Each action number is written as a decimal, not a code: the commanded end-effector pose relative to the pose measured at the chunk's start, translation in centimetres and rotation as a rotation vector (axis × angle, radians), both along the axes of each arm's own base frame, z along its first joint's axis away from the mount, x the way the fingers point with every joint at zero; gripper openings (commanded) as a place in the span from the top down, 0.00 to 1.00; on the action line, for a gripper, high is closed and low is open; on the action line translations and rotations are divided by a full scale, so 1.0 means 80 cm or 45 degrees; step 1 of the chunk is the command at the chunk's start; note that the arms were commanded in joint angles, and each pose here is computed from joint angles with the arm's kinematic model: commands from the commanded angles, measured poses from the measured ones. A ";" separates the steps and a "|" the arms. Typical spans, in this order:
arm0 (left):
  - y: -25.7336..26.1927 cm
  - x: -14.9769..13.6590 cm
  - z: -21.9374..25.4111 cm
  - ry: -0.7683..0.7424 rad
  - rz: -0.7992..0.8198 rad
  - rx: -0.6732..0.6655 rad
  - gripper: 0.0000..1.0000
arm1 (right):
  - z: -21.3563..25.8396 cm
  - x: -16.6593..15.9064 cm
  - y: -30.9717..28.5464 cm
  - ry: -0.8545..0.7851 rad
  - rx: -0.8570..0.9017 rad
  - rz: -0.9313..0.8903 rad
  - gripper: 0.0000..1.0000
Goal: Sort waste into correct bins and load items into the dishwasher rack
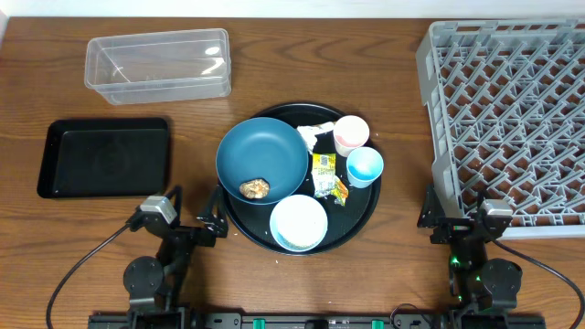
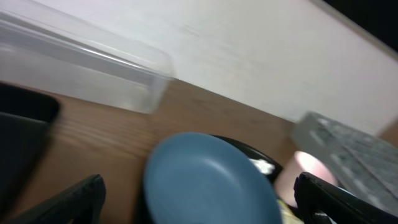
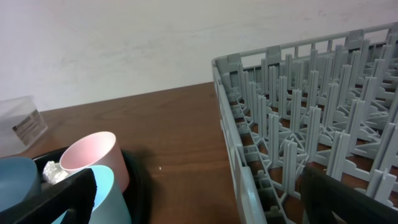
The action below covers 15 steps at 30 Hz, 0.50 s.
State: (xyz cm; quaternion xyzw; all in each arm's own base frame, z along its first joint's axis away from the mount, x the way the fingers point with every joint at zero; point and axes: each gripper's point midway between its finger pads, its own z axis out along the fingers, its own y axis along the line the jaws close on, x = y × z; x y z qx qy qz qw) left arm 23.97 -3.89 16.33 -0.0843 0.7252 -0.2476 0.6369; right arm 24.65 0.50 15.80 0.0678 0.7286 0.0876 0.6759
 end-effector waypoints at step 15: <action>-0.018 -0.012 0.022 0.191 -0.115 0.026 0.02 | -0.003 0.000 0.002 0.008 -0.023 0.005 0.01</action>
